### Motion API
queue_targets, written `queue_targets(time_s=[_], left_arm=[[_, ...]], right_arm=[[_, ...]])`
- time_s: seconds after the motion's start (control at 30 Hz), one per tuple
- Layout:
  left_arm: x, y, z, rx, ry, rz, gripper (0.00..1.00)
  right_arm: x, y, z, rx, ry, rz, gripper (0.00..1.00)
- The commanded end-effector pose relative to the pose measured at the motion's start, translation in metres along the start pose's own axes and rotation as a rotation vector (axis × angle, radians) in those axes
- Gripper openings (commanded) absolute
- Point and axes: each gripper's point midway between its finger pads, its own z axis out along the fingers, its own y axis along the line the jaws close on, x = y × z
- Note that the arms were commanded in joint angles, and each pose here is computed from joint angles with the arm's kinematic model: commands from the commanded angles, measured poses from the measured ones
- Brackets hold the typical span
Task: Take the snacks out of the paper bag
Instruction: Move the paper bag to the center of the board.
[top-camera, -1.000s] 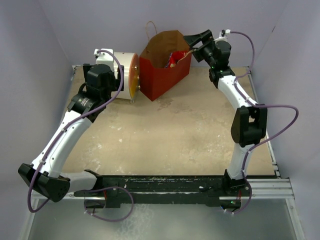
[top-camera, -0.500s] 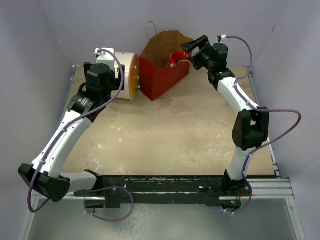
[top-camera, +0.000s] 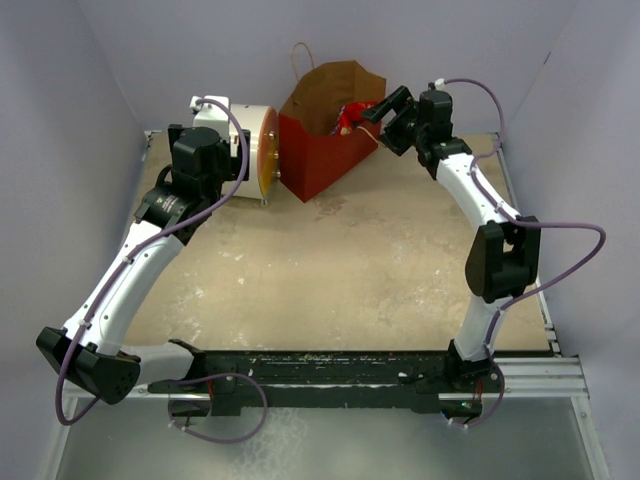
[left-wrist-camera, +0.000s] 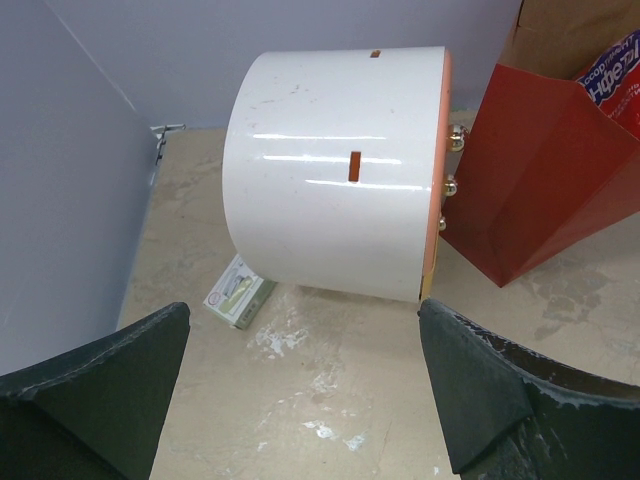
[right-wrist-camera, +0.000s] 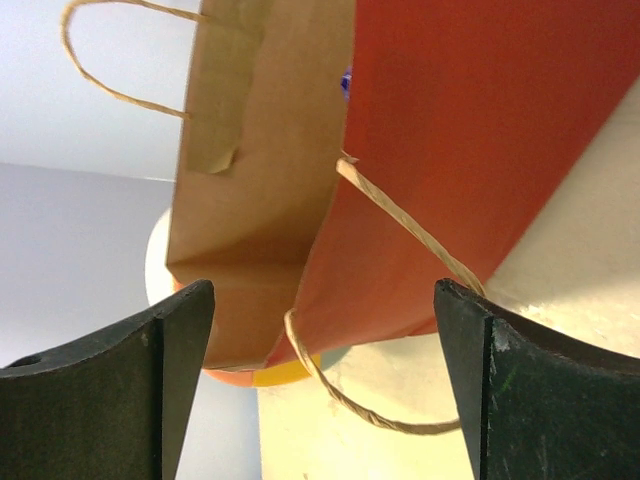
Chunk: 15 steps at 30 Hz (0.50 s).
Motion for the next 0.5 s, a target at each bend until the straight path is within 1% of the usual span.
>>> queue_targets(time_s=[0.0,0.17,0.3,0.37,0.47], left_arm=[[-0.019,0.001,-0.003,0.016,-0.063,-0.021,0.99],[-0.019,0.001,-0.002,0.015,-0.063,-0.018,0.99],[-0.019,0.0,-0.001,0.018,-0.063,-0.014,0.99],[-0.019,-0.001,-0.001,0.02,-0.062,-0.013,0.99],[-0.019,-0.001,0.0,0.022,-0.06,-0.013,0.99]], right_arm=[[-0.014,0.021,-0.018,0.018,-0.009,-0.121,0.89],[0.001,-0.011,-0.016,0.168,0.092,-0.172,0.91],[0.017,-0.017,-0.015,0.197,0.202,-0.253,0.95],[0.019,-0.017,-0.015,0.204,0.225,-0.299,0.96],[0.014,-0.004,-0.023,0.182,0.198,-0.275,0.96]])
